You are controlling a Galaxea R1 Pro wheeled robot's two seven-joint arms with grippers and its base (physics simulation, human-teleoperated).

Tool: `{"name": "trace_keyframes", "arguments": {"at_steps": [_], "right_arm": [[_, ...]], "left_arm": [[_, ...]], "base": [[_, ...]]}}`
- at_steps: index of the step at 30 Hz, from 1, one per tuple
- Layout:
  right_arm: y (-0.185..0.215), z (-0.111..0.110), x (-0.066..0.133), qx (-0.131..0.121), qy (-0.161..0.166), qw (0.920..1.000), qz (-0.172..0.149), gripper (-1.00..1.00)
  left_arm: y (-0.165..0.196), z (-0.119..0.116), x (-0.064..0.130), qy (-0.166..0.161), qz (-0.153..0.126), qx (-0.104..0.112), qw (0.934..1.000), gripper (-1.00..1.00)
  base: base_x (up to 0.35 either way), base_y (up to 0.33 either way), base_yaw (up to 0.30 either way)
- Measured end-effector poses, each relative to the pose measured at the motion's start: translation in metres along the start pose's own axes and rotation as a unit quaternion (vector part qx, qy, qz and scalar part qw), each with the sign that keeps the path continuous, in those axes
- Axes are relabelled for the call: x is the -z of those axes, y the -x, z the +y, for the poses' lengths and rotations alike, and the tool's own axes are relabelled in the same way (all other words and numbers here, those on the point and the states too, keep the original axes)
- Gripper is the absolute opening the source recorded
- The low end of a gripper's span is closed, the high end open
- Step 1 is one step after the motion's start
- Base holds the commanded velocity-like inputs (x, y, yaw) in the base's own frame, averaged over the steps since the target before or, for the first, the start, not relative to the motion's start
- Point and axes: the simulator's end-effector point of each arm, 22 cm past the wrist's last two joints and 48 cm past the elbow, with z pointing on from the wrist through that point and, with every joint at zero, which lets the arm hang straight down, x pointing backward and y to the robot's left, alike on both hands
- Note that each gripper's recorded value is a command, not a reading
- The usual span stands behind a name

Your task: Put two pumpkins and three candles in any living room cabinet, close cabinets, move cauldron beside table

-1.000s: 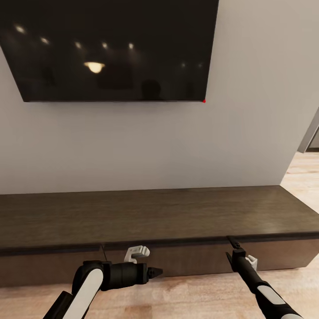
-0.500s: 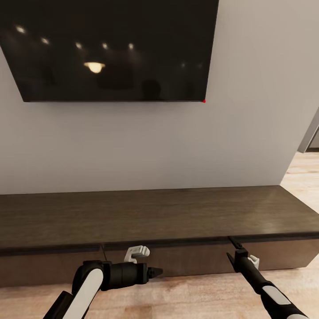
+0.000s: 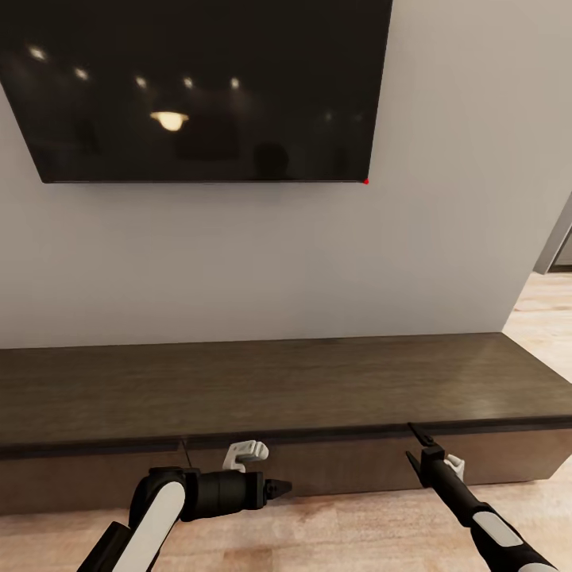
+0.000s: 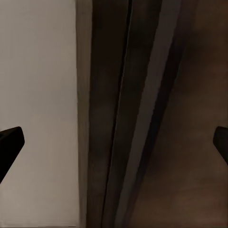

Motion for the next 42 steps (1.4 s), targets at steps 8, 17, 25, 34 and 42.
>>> {"name": "trace_keyframes", "arguments": {"at_steps": [8,17,25,34,42], "right_arm": [[0.000,0.001,0.002,0.010,0.000,0.9999,0.014,1.00],[-0.002,0.013,0.002,0.011,0.025,0.9994,0.022,1.00],[-0.003,0.016,0.004,0.026,0.030,0.9986,0.036,1.00],[-0.005,0.017,0.004,0.028,0.031,0.9984,0.039,1.00],[-0.003,0.030,0.008,0.027,0.063,0.9969,0.039,1.00]], "left_arm": [[0.000,0.000,0.000,0.000,0.000,0.000,1.0000,1.00],[0.000,0.000,0.000,0.000,0.000,0.000,1.0000,1.00],[0.000,0.000,0.000,0.000,0.000,0.000,1.0000,1.00],[0.000,0.000,0.000,0.000,0.000,0.000,1.0000,1.00],[0.000,0.000,0.000,0.000,0.000,0.000,1.0000,1.00]], "base": [[0.000,0.000,0.000],[0.000,0.000,0.000],[0.000,0.000,0.000],[0.000,0.000,0.000],[0.000,0.000,0.000]]}}
